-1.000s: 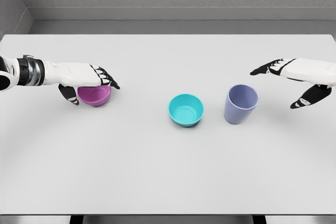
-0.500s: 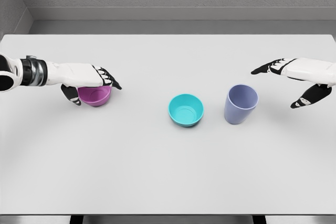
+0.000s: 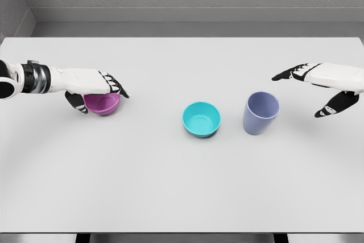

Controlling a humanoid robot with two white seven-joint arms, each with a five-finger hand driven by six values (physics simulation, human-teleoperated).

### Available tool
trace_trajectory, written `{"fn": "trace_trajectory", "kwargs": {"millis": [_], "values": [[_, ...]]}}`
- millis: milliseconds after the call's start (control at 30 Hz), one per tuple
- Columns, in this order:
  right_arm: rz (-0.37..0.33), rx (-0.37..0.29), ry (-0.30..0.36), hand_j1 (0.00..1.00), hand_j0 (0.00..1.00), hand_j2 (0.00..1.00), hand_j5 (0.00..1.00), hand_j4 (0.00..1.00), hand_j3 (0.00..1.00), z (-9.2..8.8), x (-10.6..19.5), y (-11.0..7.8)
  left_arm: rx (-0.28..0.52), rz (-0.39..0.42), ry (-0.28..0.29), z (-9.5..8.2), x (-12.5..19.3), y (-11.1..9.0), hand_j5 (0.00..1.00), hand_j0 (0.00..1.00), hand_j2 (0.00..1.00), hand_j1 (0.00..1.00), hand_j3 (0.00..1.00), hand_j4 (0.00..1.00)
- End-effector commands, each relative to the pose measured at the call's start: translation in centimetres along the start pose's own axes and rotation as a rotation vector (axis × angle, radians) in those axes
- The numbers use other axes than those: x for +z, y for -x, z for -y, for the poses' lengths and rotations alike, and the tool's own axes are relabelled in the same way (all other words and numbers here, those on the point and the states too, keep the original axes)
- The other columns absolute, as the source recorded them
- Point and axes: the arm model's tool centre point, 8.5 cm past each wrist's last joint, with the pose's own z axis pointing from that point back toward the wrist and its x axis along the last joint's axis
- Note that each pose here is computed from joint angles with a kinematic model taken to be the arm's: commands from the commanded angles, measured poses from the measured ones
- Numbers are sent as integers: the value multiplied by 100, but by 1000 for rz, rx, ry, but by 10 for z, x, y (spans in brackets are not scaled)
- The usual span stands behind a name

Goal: Stacking bowl and cup with both arms

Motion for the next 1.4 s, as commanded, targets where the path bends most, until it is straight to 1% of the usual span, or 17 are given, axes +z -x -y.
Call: {"fn": "trace_trajectory", "kwargs": {"millis": [0, 67, 100, 200, 267, 433, 467, 500, 533, 667, 767, 800, 833, 1000, 1200, 1300, 1367], "values": [[6, -8, 3, 100, 100, 100, 100, 100, 100, -1, -2, 0, 5, -2, -5, -1, 1, 1, 86, 86, 86, 86, 86, 86], [0, -17, 1, 100, 100, 100, 100, 100, 100, -3, -3, 2, 6, -2, -7, -1, 1, 1, 85, 85, 85, 85, 85, 85], [-3, -27, -13, 100, 100, 100, 100, 100, 100, -8, -4, 5, 6, -3, -7, -1, 2, 1, 83, 83, 83, 83, 83, 83], [-12, -31, -20, 100, 100, 100, 100, 100, 100, -9, -3, 8, 5, -3, -9, -2, 2, 1, 80, 80, 80, 80, 80, 80], [-15, -31, -49, 100, 100, 100, 100, 100, 100, -11, -1, 8, 4, -2, -12, -3, 2, 1, 80, 80, 80, 80, 80, 80], [-16, -34, -44, 100, 100, 100, 100, 100, 100, -9, 1, 8, -2, -2, -22, -7, 4, 0, 79, 79, 79, 79, 79, 79], [-26, -39, -43, 100, 100, 100, 100, 100, 100, -8, 0, 10, -4, -5, -27, -9, 5, 1, 79, 79, 79, 79, 79, 79], [-60, -58, -44, 100, 100, 100, 100, 100, 100, -8, 1, 12, -4, -5, -30, -10, 5, 1, 79, 79, 79, 79, 79, 79], [-79, -70, -42, 100, 100, 100, 100, 100, 100, -7, 1, 14, -5, -8, -32, -11, 7, 2, 78, 78, 78, 78, 78, 78], [-78, -67, -39, 100, 100, 100, 100, 100, 100, -5, 1, 14, -17, -5, -37, -15, 7, 0, 77, 77, 77, 77, 77, 77], [-78, -66, -38, 100, 100, 100, 100, 100, 100, -5, 1, 14, -42, 16, -48, -22, 5, -8, 76, 76, 76, 76, 76, 76], [-76, -67, -37, 100, 100, 100, 100, 100, 100, -5, 1, 13, -52, 23, -52, -25, 5, -11, 73, 73, 73, 73, 73, 73], [-76, -67, -37, 100, 100, 100, 100, 100, 100, -5, 1, 13, -60, 28, -56, -27, 5, -13, 73, 73, 73, 73, 73, 73], [-68, -65, -38, 100, 100, 100, 100, 100, 100, -5, -1, 12, -103, 54, -73, -39, 3, -26, 73, 73, 73, 73, 73, 73], [-66, -67, -33, 100, 100, 100, 100, 100, 100, -5, -2, 12, -133, 69, -87, -52, 1, -32, 73, 73, 73, 73, 73, 73], [-69, -68, -33, 100, 100, 100, 100, 100, 100, -4, -2, 12, -162, 89, -96, -58, -3, -42, 73, 73, 73, 73, 73, 73], [-69, -62, -26, 100, 100, 100, 100, 100, 100, 0, -2, 11, -179, 98, -99, -61, -4, -46, 73, 73, 73, 73, 73, 73]]}}
